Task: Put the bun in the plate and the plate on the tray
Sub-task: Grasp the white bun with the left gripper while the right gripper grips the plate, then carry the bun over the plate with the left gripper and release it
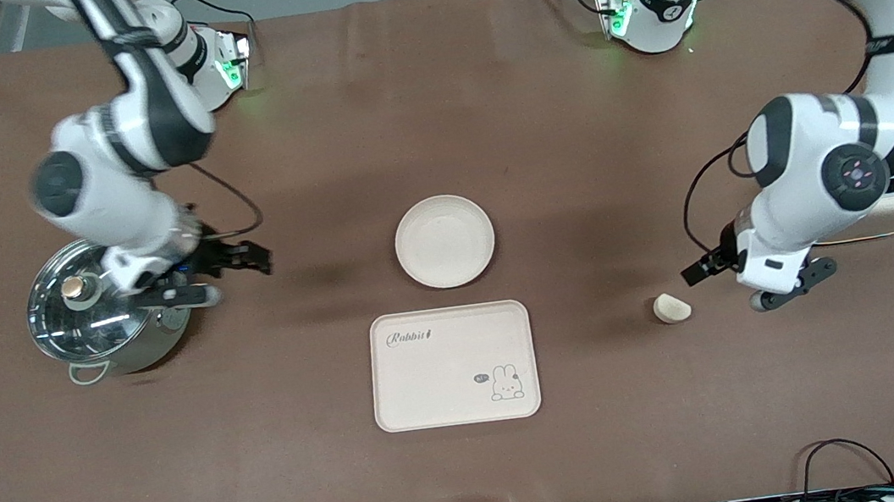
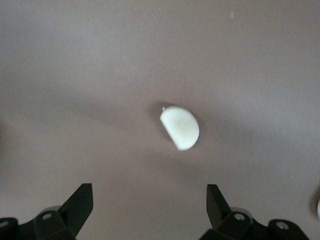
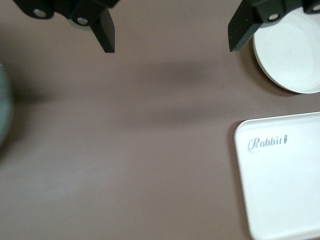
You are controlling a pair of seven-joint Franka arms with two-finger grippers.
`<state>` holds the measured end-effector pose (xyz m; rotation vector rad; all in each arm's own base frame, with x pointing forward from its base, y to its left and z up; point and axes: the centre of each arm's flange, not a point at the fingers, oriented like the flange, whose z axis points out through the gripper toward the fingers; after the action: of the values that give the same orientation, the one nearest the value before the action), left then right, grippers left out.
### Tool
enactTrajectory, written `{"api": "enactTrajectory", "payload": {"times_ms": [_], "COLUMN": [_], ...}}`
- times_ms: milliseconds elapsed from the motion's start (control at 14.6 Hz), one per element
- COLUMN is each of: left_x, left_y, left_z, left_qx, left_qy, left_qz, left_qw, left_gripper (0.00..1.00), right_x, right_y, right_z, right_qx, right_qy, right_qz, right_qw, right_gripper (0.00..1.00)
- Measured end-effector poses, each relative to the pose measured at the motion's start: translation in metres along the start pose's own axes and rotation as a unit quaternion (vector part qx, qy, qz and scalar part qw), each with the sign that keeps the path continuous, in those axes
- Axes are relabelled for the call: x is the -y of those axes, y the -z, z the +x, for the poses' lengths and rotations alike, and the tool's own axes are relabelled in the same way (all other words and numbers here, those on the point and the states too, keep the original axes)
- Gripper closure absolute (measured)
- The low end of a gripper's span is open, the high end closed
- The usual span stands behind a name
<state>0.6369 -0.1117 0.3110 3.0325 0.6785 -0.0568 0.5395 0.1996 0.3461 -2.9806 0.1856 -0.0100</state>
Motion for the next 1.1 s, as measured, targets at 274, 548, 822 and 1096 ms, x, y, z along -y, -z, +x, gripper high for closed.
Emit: {"api": "enactTrajectory", "payload": {"times_ms": [274, 548, 822, 1096], "left_x": [-0.014, -0.016, -0.016, -0.035], "left_y": [-0.066, -0.106, -0.126, -0.12], "left_z": [0.006, 0.01, 0.013, 0.007], "left_qx": [-0.014, -0.023, -0.021, -0.024], "left_qy": [0.078, 0.107, 0.11, 0.113], "left_qz": [-0.024, -0.041, -0.043, -0.05], "left_qw": [0.997, 0.993, 0.993, 0.992], "left_gripper": [0.0, 0.03, 0.44, 0.69], "right_x": [0.071, 0.112, 0.144, 0.154], "right_y": [-0.083, -0.138, -0.165, -0.173], "right_z": [-0.036, -0.068, -0.097, -0.106], "right_qx": [-0.021, -0.043, -0.039, -0.035], "right_qy": [-0.01, -0.023, -0.025, -0.028], "right_qz": [-0.007, -0.003, -0.007, -0.009], "right_qw": [1.0, 0.999, 0.999, 0.999], "right_gripper": [0.0, 0.0, 0.0, 0.0]}}
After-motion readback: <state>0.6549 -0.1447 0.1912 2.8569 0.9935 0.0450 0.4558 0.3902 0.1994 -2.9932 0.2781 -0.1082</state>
